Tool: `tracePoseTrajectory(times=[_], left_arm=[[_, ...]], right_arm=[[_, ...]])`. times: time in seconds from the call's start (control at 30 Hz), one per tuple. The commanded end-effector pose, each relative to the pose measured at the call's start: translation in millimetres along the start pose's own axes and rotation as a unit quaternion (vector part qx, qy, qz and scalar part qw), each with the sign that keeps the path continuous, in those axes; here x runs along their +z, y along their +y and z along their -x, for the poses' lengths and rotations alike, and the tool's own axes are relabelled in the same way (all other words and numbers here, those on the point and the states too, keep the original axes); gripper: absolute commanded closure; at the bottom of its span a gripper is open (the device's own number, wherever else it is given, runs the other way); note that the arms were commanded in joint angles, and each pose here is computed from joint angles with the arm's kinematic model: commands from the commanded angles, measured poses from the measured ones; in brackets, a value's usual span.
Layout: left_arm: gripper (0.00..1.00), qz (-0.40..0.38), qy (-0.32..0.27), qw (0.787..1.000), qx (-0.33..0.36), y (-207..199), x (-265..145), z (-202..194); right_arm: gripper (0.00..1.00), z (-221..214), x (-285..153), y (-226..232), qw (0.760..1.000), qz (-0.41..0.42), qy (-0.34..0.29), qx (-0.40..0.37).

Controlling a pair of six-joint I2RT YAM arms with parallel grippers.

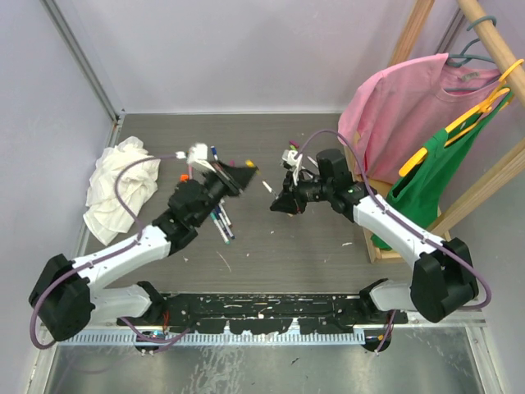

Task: Open the pen caps
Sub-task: Open the pen cap from the pen, then place the pen at the center of the board.

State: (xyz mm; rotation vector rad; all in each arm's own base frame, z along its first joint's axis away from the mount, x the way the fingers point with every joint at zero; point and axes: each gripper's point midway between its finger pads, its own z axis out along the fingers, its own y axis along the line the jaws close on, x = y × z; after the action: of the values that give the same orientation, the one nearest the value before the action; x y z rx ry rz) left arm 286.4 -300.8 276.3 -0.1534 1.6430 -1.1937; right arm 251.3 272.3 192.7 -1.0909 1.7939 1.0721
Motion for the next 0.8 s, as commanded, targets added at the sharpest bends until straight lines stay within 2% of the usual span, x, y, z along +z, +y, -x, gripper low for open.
tracePoseTrajectory(times=[0.0,0.13,0.2,0.33,0.53,0.67,0.77], left_arm=[[1.00,0.012,-0.251,0.968,0.006,-21.0,-13.8,165.5],[1.00,0.029,-0.267,0.963,-0.005,-8.8,-22.0,183.9],[1.00,0.030,-0.261,0.965,-0.006,-3.1,-25.2,179.9],[1.00,0.033,-0.231,0.972,-0.007,12.4,-32.0,155.4],[1.00,0.033,-0.159,0.987,-0.016,45.7,-46.5,97.3],[1.00,0.044,-0.128,0.990,-0.037,68.8,-57.4,66.3],[1.00,0.046,-0.111,0.992,-0.044,76.5,-63.8,52.6]], right_arm=[[0.99,-30.3,0.3,6.5,0.998,0.014,0.049,0.039],[0.99,-30.2,-0.1,4.9,0.998,0.008,0.049,0.037],[0.99,-32.3,0.0,-2.3,0.998,-0.008,0.054,0.033],[0.99,-46.6,-2.7,-41.5,0.991,-0.100,0.089,0.008],[0.97,-88.0,-13.0,-106.6,0.956,-0.227,0.183,0.008],[0.94,-95.7,-22.7,-137.6,0.939,-0.279,0.201,0.024],[0.94,-104.2,-28.3,-152.9,0.934,-0.282,0.211,0.058]])
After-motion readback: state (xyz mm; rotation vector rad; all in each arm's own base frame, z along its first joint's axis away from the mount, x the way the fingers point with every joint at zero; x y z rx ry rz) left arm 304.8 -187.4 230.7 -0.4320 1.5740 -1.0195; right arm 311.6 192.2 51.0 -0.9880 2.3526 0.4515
